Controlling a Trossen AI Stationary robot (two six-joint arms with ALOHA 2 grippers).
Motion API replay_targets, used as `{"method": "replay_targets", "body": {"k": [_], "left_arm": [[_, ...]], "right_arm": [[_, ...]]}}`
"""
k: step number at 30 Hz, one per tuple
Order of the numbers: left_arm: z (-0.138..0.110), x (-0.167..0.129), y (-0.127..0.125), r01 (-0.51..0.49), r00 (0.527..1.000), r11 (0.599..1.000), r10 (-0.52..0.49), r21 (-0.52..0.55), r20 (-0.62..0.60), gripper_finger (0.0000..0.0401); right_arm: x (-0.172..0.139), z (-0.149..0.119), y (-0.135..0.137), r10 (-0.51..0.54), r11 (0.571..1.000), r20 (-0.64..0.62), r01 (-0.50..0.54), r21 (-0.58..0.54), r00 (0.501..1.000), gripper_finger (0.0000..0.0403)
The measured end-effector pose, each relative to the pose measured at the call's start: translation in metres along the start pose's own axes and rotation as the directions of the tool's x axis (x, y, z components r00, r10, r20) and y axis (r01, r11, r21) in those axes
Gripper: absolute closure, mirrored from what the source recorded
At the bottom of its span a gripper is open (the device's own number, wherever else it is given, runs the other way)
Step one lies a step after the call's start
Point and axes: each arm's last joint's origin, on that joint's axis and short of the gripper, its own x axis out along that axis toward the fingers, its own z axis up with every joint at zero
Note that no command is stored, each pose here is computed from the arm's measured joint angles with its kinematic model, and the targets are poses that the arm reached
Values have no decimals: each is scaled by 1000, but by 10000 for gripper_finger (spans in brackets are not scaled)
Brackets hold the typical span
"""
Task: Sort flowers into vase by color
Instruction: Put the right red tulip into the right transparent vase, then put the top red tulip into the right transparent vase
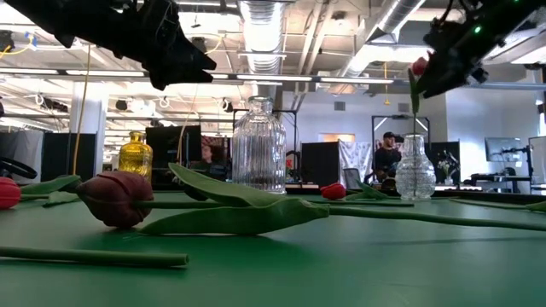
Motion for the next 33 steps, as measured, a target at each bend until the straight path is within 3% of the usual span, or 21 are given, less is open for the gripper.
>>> {"method": "replay_targets", "body": {"k": [5,10,16,21,26,29,33], "left_arm": [[0,0,0,-1,1000,1000,1,1,-3,186],[-1,0,0,-1,1000,1000,1,12,-6,186],[-1,0,0,-2,1000,1000,2,14,-14,186],[-3,0,0,-4,999,1000,5,19,-33,186],[-4,0,0,-4,999,1000,5,20,-38,186],[-4,0,0,-4,999,1000,5,20,-38,186],[-4,0,0,0,999,1000,0,16,-39,186]], "right_arm": [[-17,-2,-3,84,989,-175,-104,-109,981,185],[-25,-14,-6,100,944,-338,-196,-265,936,191],[-24,-17,-4,168,911,-393,-295,-289,904,201],[-20,-16,-4,103,914,-395,-244,-324,913,208],[-9,-15,-4,11,870,-421,-217,-444,907,209],[2,-15,-7,-63,843,-469,-205,-498,881,208],[17,-14,-18,-135,842,-543,-192,-504,829,208]]}}
